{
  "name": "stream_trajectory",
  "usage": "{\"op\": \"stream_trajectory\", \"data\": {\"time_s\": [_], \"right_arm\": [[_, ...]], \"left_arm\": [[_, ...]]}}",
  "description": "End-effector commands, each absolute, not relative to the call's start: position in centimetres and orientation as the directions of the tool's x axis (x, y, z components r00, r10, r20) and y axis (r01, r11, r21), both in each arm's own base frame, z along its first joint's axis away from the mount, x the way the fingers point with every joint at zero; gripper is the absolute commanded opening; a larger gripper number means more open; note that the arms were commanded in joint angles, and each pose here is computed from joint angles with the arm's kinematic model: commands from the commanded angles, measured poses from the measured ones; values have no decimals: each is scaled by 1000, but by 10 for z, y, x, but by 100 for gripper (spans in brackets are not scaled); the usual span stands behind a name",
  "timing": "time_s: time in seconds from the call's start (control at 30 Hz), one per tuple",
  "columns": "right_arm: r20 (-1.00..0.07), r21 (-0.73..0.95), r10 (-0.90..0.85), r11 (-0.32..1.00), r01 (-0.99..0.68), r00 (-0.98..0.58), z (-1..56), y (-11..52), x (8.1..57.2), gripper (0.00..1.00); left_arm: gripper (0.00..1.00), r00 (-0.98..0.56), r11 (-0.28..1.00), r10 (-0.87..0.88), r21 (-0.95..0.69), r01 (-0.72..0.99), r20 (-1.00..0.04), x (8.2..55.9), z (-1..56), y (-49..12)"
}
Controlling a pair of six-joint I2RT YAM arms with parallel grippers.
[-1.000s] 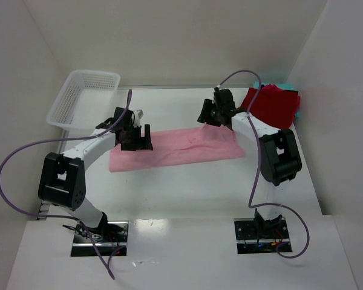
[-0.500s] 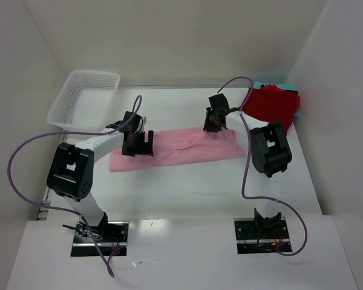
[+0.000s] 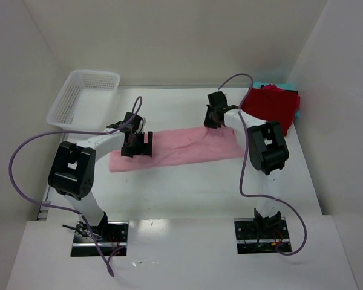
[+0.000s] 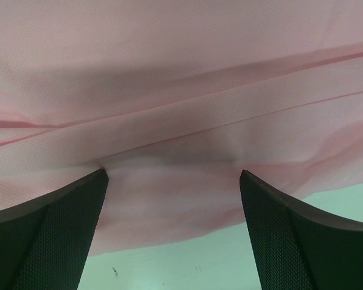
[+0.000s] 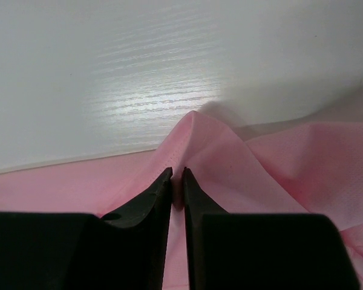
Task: Fold and stack the t-shirts
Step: Fold the other side of the tshirt into a rectangle
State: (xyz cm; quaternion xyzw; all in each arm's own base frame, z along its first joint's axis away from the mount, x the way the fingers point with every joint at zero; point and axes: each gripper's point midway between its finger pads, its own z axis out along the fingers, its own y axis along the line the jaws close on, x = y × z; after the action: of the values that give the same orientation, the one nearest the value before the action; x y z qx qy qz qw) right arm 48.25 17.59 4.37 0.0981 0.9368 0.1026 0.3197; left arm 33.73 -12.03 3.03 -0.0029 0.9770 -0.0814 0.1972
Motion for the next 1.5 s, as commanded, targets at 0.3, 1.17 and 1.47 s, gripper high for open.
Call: {"op": "stream_trajectory", "data": {"time_s": [0.3,1.17,1.47], "right_arm": [[-626,337,303,936,100,-718,69,187,501,62],[-592,247,335,941,230,-733,46,111,457,68],[-605,180,346,937,300,-718,47,86,458,26]], "left_arm": [[97,-930,992,-53,-130,-6,-365,336,25,-115],[100,-921,993,-56,-117,-11,-387,345,34,-114],[100,-934,995,-43,-103,-6,-356,340,24,-112]]}}
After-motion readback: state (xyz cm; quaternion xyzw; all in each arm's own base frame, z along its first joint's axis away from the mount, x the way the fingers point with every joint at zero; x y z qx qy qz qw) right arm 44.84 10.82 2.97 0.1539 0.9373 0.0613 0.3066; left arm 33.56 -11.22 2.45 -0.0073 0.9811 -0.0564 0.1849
